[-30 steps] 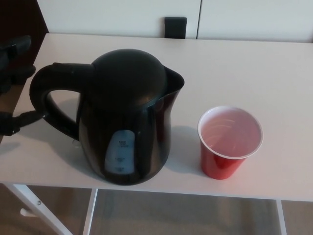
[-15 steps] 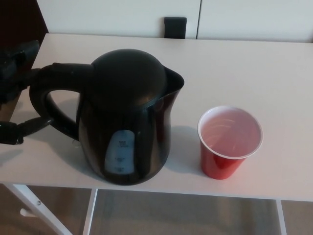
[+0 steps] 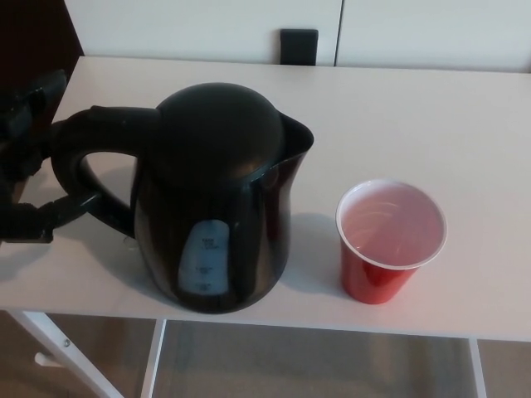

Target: The robot walk towards a table in front and uses its left hand to pick up the pot from the base and pour water to the cup on the right hand side

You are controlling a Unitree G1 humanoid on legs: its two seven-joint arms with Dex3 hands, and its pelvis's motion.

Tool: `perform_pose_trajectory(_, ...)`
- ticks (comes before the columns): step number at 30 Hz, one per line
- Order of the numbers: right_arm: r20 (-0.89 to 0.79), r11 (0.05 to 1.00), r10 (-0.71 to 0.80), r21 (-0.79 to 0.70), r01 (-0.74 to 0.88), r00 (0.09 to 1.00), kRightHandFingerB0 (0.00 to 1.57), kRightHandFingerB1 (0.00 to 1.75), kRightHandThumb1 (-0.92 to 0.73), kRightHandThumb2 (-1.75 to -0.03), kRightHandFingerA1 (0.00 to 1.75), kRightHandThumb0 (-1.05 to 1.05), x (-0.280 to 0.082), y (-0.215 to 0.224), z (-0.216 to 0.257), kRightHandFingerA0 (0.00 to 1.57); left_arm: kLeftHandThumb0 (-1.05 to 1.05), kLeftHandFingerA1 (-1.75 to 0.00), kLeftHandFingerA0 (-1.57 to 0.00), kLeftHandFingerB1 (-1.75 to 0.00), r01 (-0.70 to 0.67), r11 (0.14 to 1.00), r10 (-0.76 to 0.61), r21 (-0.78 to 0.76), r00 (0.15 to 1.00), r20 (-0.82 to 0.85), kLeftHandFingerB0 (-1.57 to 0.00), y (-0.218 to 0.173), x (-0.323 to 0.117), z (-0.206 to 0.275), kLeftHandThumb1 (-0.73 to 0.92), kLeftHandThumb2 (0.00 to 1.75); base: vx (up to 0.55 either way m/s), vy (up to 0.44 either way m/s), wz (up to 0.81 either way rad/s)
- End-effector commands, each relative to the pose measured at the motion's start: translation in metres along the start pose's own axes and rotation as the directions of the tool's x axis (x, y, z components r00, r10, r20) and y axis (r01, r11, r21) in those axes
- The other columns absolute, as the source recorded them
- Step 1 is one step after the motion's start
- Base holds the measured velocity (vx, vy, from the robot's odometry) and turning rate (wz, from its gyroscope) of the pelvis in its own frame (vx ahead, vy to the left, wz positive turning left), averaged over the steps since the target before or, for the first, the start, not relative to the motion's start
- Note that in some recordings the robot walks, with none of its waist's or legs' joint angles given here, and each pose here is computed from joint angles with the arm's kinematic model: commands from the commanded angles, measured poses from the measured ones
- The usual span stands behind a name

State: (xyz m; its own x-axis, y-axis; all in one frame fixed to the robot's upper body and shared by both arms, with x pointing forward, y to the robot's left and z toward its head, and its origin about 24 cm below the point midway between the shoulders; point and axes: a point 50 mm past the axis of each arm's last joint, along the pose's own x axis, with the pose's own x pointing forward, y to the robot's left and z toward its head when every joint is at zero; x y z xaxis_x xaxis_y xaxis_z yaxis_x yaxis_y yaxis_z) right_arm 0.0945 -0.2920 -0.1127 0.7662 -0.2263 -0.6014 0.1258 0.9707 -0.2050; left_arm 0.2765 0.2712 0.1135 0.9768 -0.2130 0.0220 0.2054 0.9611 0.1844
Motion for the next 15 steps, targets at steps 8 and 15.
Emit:
perform_pose_trajectory(8,0.011,1.000,-0.009,0.005,0.009,1.000,0.12,0.41,-0.46,-0.71,0.51,-0.55,0.0003,-0.0040,0.0028,0.33,-0.34,-0.30,-0.13,-0.26,-0.065,0.998,0.065,0.004,0.997,-0.051,-0.10,0.0056,0.0046,-0.0078,0.44,0.53,0.00,0.000,0.00)
perform_pose_trajectory(15,0.028,1.000,-0.009,0.013,0.008,1.000,0.10,0.41,-0.45,-0.73,0.52,-0.55,0.0041,-0.0043,0.0082,0.31,-0.23,-0.48,0.00,-0.47,-0.091,0.995,0.094,0.036,0.993,-0.077,0.00,0.0071,0.0114,-0.0102,0.30,0.84,0.00,0.000,0.00)
